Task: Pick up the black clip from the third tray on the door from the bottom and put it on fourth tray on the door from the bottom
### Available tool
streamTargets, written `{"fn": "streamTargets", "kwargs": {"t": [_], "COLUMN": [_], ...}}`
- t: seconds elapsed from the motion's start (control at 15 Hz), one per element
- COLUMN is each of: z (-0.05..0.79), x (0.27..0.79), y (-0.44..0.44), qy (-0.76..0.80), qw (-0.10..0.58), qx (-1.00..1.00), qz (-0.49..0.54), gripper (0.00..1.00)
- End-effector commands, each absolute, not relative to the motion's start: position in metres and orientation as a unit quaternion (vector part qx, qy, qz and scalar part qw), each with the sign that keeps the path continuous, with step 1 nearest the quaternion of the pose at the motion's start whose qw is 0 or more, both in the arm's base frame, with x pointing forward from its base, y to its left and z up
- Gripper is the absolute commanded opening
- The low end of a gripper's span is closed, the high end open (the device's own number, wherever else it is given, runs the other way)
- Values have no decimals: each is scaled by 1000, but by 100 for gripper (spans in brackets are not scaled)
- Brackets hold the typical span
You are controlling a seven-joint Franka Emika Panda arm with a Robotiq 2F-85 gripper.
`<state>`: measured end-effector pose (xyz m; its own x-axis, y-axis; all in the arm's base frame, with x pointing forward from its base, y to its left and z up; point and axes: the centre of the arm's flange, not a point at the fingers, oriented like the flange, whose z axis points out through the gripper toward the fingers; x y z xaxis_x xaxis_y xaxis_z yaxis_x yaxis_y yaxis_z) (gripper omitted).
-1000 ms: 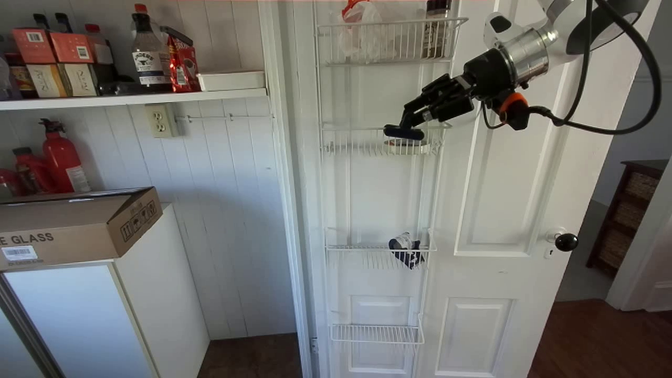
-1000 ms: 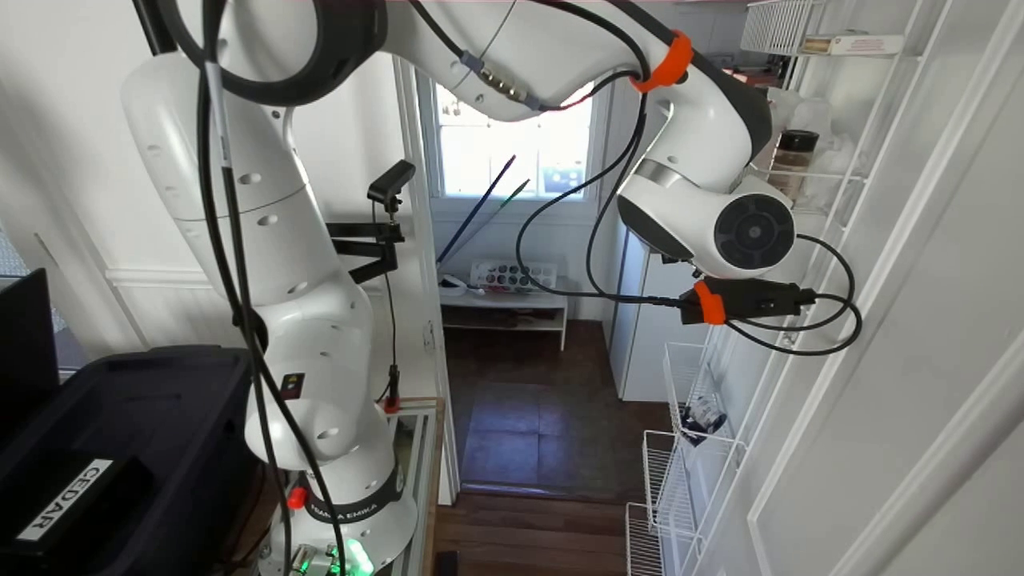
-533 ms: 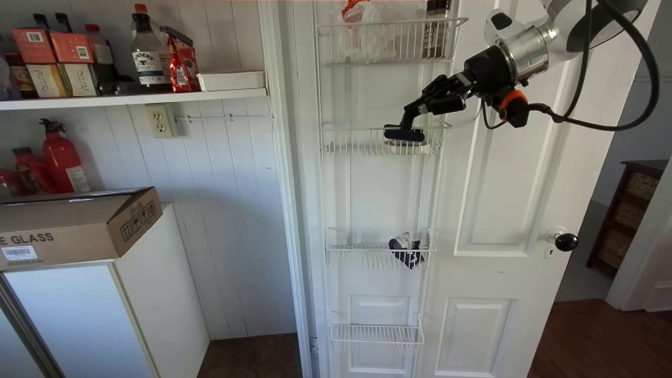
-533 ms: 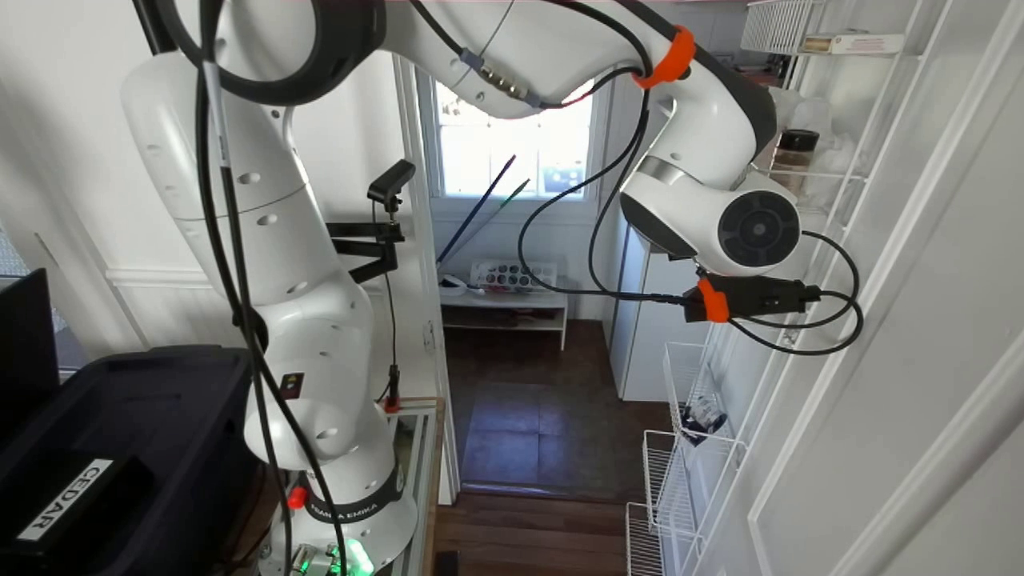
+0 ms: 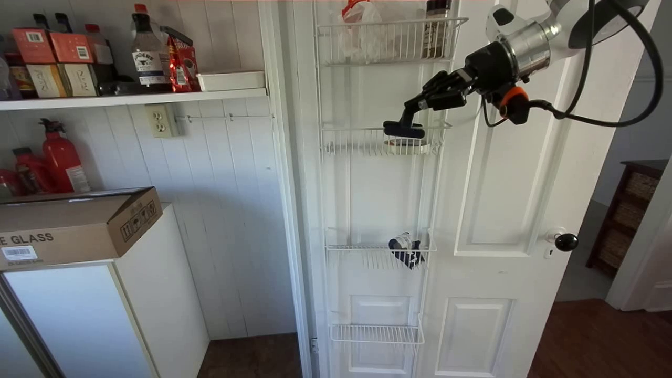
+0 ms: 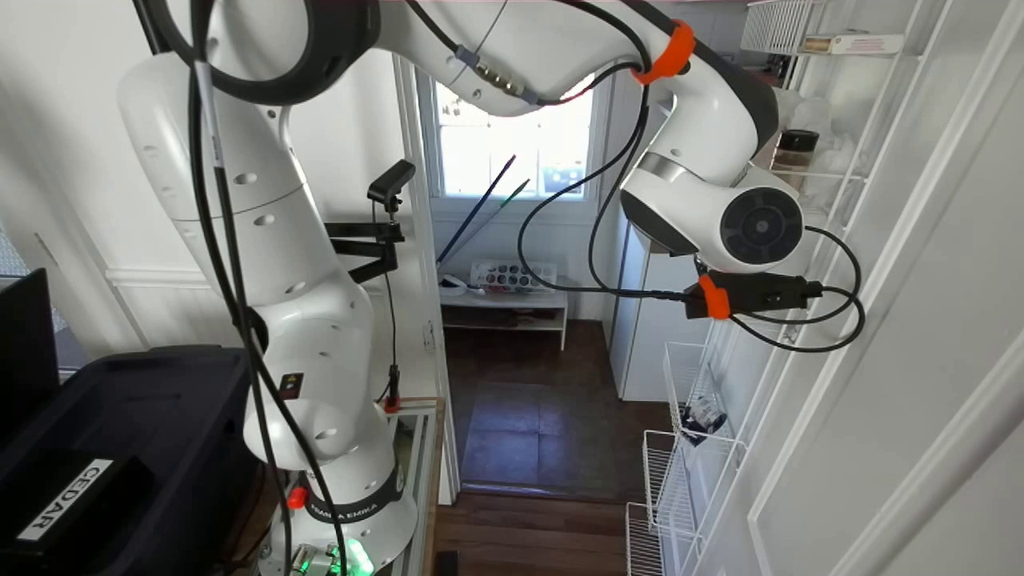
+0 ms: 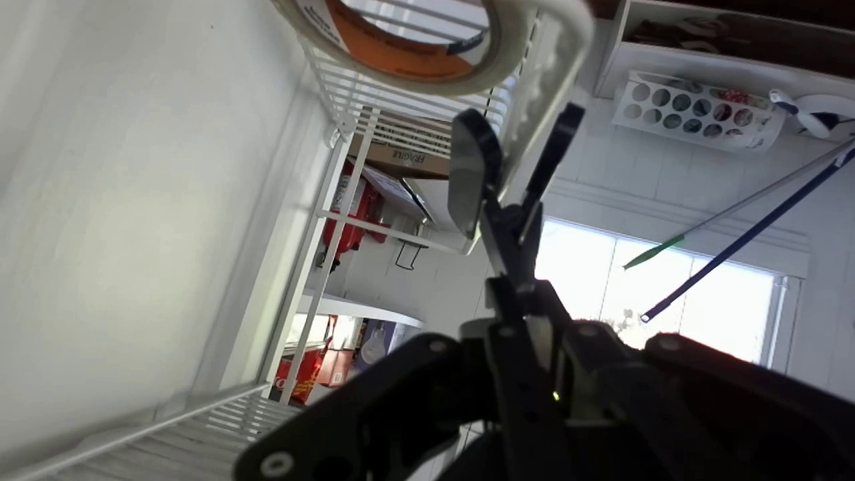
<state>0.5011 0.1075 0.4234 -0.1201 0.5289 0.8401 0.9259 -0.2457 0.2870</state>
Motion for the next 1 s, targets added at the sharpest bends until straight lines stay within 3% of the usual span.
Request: {"fn": "streamTargets", "kwargs": {"t": [0.0,0.93], "z": [447,490], "x": [492,443], "y": [108,102], "qy": [-584,-596], "qw": [213,233], "qx": [-601,-661], "qz": [-502,-392], "gripper": [2,2]}}
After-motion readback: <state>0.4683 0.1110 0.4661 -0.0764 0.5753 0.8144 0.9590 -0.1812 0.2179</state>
